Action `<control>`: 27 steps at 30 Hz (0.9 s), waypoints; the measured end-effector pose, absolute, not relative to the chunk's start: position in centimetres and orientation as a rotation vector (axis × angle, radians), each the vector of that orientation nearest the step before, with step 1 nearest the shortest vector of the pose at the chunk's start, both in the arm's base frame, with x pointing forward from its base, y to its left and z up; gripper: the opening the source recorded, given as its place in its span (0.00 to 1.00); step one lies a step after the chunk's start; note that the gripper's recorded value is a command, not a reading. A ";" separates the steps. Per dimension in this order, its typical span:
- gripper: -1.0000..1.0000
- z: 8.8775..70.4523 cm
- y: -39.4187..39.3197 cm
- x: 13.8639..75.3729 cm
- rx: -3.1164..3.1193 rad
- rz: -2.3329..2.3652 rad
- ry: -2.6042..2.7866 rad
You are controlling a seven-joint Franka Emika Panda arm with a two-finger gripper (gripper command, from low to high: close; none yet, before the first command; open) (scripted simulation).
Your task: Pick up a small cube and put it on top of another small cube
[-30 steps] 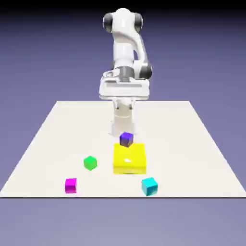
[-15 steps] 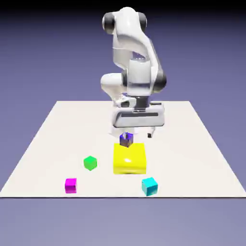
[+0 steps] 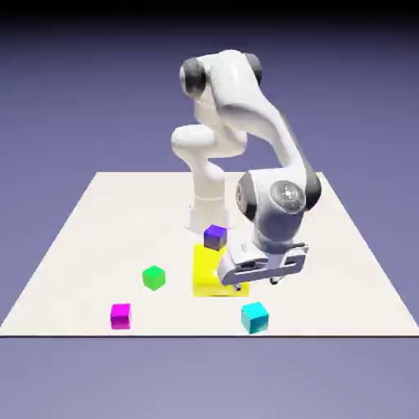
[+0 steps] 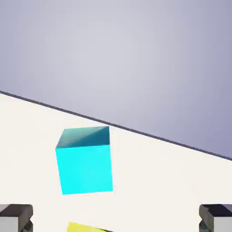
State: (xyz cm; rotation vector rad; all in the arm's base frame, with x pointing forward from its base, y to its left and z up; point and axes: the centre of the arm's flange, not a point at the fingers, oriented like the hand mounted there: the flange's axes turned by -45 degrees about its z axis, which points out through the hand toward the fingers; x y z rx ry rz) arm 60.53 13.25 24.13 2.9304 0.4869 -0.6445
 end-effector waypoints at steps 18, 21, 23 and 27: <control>0.00 11.4 14.6 58.7 2.752 -1.092 0.520; 0.00 15.3 15.5 60.8 2.752 -1.092 0.520; 0.00 15.9 12.4 60.6 2.759 -1.109 0.454; 0.00 16.6 4.4 58.9 2.787 -1.147 0.274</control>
